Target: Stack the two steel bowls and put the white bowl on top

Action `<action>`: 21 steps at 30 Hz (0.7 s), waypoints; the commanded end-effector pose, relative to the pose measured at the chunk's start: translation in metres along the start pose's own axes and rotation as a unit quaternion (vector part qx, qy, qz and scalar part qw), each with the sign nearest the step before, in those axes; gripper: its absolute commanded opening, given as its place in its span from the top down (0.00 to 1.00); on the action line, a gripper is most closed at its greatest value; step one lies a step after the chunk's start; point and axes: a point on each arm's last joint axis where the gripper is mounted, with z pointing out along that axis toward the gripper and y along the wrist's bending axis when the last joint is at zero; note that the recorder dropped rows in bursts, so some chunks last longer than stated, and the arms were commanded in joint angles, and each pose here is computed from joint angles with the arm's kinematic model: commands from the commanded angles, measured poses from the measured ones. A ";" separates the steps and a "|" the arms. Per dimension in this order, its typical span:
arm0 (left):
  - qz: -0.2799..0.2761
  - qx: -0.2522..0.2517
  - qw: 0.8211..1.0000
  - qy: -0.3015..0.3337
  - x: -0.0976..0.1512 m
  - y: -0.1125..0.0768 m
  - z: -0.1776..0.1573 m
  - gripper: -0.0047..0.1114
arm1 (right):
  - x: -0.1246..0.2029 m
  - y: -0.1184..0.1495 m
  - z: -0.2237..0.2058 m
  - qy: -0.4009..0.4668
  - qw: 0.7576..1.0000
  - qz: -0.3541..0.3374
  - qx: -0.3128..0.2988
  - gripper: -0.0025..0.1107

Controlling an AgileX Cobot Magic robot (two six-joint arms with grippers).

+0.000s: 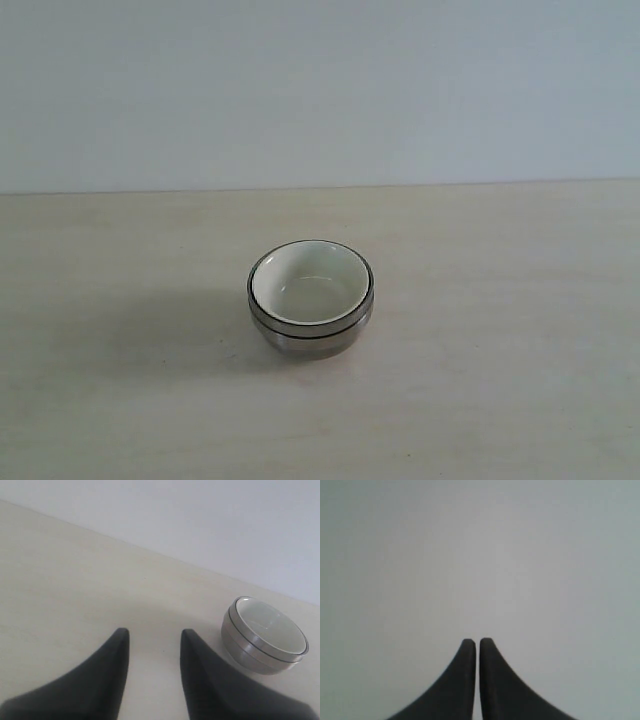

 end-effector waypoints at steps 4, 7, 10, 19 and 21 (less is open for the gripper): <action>0.000 -0.001 1.000 -0.006 0.000 0.000 0.000 0.68 | 0.048 0.001 0.022 0.021 1.000 0.020 0.002 0.98; 0.000 -0.001 1.000 -0.006 0.000 0.000 0.000 0.68 | 0.071 0.000 0.029 0.025 0.999 0.041 -0.002 0.98; 0.000 -0.001 1.000 -0.006 0.000 0.000 0.000 0.68 | 0.094 -0.001 0.034 0.033 0.997 0.063 -0.005 0.98; 0.000 -0.001 1.000 -0.006 0.000 0.000 0.000 0.68 | 0.178 -0.006 0.036 0.089 0.994 0.067 -0.006 0.98; 0.000 -0.001 1.000 -0.006 0.000 0.000 0.000 0.68 | 0.191 -0.007 0.035 0.096 0.993 0.068 -0.007 0.98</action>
